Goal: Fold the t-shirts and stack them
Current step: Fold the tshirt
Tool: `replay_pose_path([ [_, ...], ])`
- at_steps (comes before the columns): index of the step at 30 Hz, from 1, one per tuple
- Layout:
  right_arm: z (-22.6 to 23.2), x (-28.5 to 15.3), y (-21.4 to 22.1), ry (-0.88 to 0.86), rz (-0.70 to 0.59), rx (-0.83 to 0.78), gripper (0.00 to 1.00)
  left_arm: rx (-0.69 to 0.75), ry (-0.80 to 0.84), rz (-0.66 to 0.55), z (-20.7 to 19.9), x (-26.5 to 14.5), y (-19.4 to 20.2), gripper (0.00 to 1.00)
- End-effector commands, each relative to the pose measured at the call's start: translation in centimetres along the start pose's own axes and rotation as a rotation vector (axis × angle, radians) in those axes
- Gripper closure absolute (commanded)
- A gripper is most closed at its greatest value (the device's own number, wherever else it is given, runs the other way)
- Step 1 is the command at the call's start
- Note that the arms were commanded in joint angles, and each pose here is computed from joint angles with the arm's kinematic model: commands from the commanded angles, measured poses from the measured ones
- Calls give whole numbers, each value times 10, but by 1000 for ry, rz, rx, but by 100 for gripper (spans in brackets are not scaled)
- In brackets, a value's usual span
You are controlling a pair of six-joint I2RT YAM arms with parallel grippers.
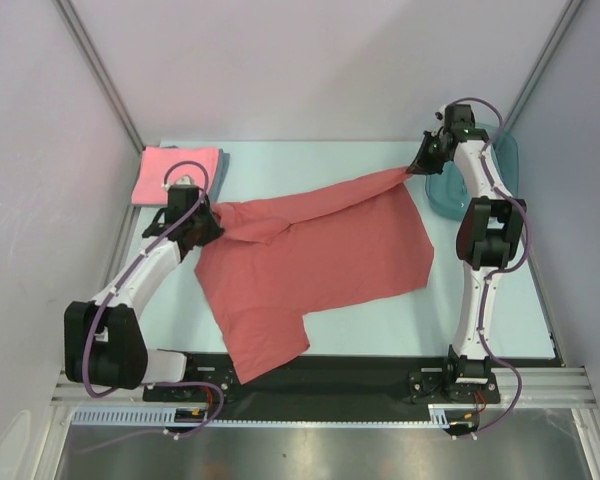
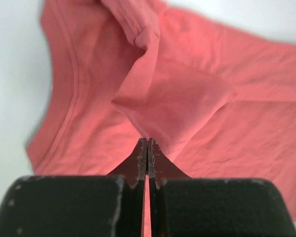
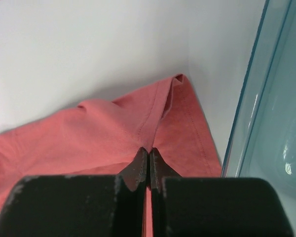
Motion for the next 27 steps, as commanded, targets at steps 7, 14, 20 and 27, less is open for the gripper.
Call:
replay_pose_path([
  [7, -15, 9, 15, 129, 4, -36, 95, -31, 29, 65, -8, -4, 28, 72],
  [14, 10, -9, 3, 149, -71, -129, 43, -93, -73, -37, 30, -13, -26, 31],
  [20, 50, -18, 14, 52, -77, -145, 40, -167, 12, -27, 38, 14, -59, 54],
  [27, 106, -19, 117, -90, 131, -105, 47, -238, 59, 76, 36, 40, -33, 85],
])
Point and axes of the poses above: each gripper's point midway between its finger pads, its own x axis out along the fingers, its own z axis along the line the jaws close on, y = z × x, the point moved 3 cm from there along -x, back along the fingers, and after that the axes turned 14 degrees about x, right-handed, at the moved point
